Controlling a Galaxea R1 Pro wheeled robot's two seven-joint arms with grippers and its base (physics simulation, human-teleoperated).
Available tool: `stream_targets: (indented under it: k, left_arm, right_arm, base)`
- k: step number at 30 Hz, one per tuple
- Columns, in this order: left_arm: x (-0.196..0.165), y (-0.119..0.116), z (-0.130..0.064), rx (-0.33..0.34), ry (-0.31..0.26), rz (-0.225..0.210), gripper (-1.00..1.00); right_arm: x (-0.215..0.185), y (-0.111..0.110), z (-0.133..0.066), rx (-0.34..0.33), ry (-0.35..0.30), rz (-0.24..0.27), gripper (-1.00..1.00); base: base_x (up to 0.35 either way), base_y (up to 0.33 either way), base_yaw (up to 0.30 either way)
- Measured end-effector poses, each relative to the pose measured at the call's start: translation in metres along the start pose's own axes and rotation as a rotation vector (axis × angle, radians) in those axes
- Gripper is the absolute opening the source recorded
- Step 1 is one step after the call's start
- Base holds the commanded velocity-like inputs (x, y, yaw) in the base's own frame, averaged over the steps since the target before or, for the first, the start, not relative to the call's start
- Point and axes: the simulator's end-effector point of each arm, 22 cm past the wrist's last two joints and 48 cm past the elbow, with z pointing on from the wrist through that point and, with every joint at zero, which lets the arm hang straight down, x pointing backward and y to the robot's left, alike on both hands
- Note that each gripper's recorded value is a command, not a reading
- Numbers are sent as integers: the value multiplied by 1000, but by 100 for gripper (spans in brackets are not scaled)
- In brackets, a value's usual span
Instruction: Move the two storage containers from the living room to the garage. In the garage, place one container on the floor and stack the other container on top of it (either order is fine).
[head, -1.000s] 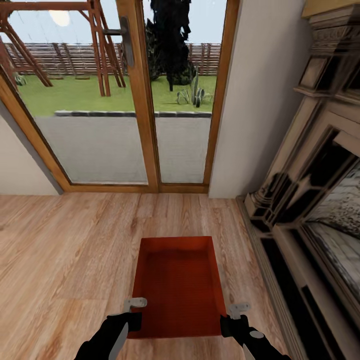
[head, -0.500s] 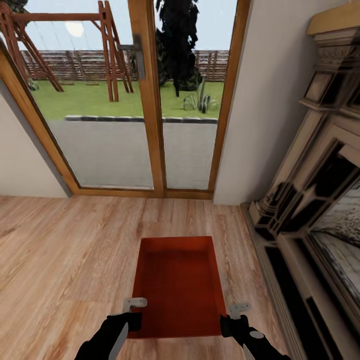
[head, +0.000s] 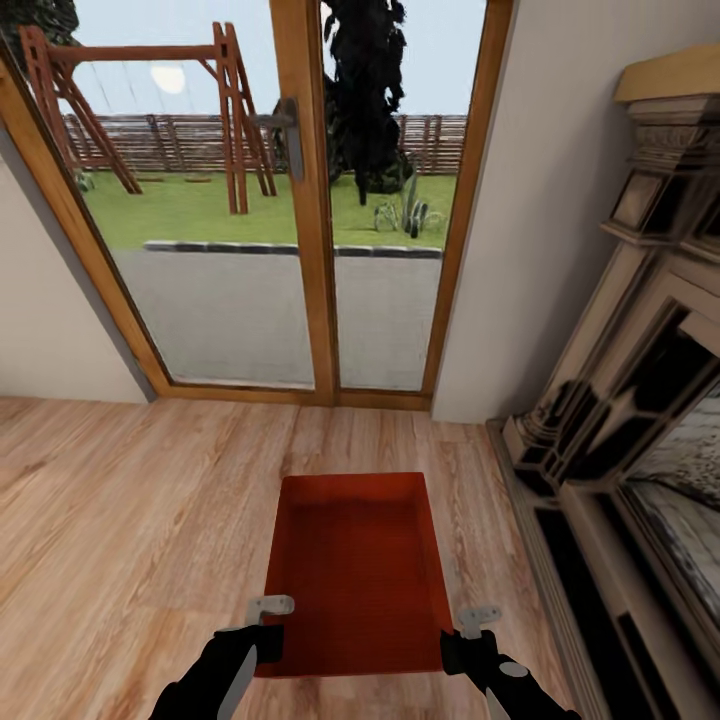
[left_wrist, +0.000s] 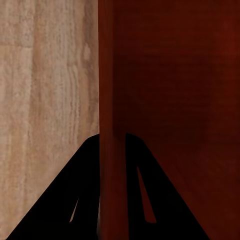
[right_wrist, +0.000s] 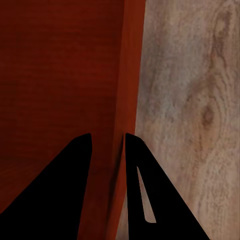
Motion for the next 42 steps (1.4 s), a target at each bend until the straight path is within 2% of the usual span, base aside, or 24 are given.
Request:
stream_targets:
  k: [42]
  left_arm:
    - [-58,-3,-91,2,-64,2,-100]
  right_arm:
    - [-78,7,-75,4,-62,-11,-100]
  base:
    - [0,0,91]
